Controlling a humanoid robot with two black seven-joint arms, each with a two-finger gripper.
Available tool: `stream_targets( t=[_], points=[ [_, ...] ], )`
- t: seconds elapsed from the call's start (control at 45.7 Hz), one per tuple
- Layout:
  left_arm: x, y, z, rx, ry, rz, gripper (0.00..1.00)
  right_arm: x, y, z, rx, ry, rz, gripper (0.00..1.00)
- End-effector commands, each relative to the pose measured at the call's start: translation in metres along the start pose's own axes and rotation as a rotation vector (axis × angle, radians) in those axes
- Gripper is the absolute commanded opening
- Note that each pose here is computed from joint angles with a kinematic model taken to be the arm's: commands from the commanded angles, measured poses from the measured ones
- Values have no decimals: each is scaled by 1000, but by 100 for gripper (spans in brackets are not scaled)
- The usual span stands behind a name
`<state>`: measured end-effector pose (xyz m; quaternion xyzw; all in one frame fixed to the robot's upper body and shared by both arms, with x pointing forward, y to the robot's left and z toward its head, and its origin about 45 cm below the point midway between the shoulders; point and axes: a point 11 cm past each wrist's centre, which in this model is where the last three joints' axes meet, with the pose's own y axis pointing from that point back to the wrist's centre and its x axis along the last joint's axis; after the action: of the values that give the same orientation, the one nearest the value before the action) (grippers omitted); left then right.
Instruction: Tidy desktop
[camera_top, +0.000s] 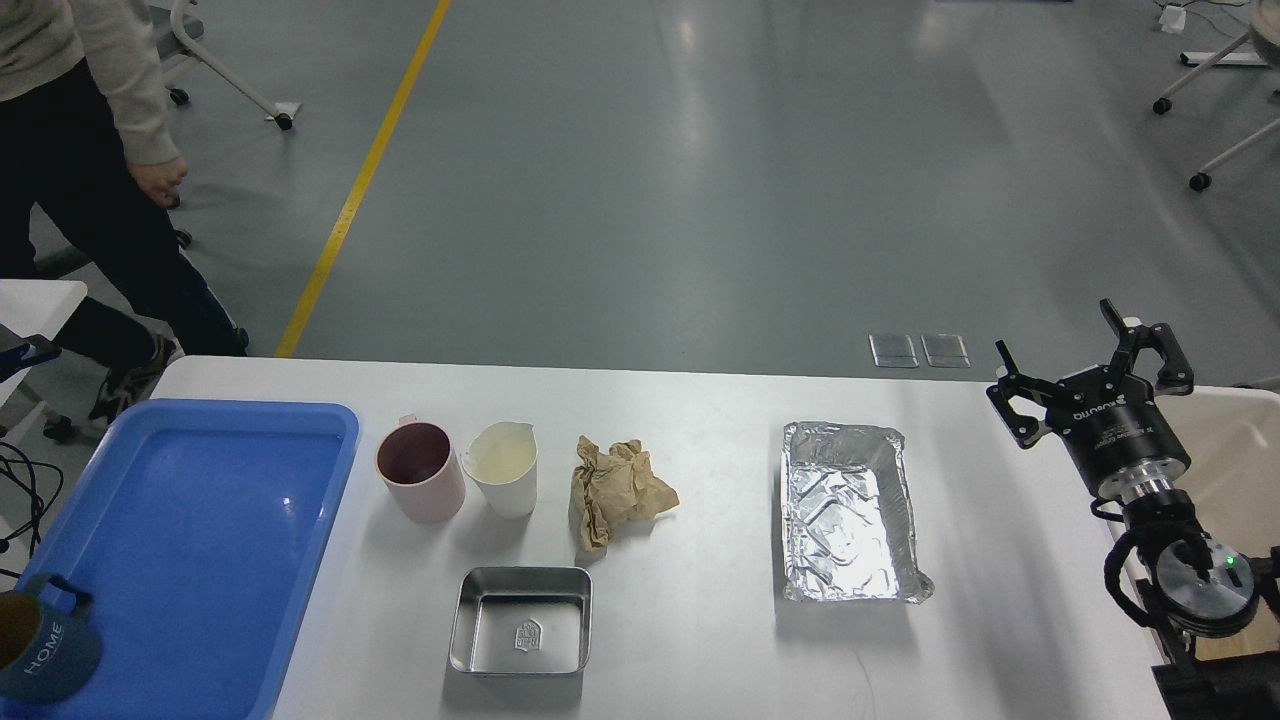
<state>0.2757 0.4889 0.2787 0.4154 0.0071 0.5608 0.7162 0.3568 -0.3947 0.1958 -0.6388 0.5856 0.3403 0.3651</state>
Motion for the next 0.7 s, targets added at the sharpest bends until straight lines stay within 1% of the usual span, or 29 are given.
stream_targets(
  t=[0.0, 0.109, 0.241, 0.35, 0.525, 0.569, 0.679],
  points=[
    [1, -3, 4, -16, -21, 32, 97, 1, 1, 1, -1, -1, 2, 100],
    [-11, -16, 10, -61, -69, 51, 97, 1, 1, 2, -2, -2, 4, 100],
    [-45, -40, 16, -129, -33, 14, 97, 1, 1, 1, 0, -3, 0, 100],
    [-61, -49, 15, -142, 2, -14, 97, 1, 1, 1, 0, -3, 0, 100],
    [-91, -62, 23, -216, 14, -90, 97, 4, 4, 2, -1, -2, 9, 100],
    [-95, -65, 23, -214, 2, -104, 97, 4, 5, 2, -3, -2, 11, 100],
    [-101, -79, 10, -159, -39, -127, 97, 6, 6, 3, -3, -5, 15, 100]
  ],
)
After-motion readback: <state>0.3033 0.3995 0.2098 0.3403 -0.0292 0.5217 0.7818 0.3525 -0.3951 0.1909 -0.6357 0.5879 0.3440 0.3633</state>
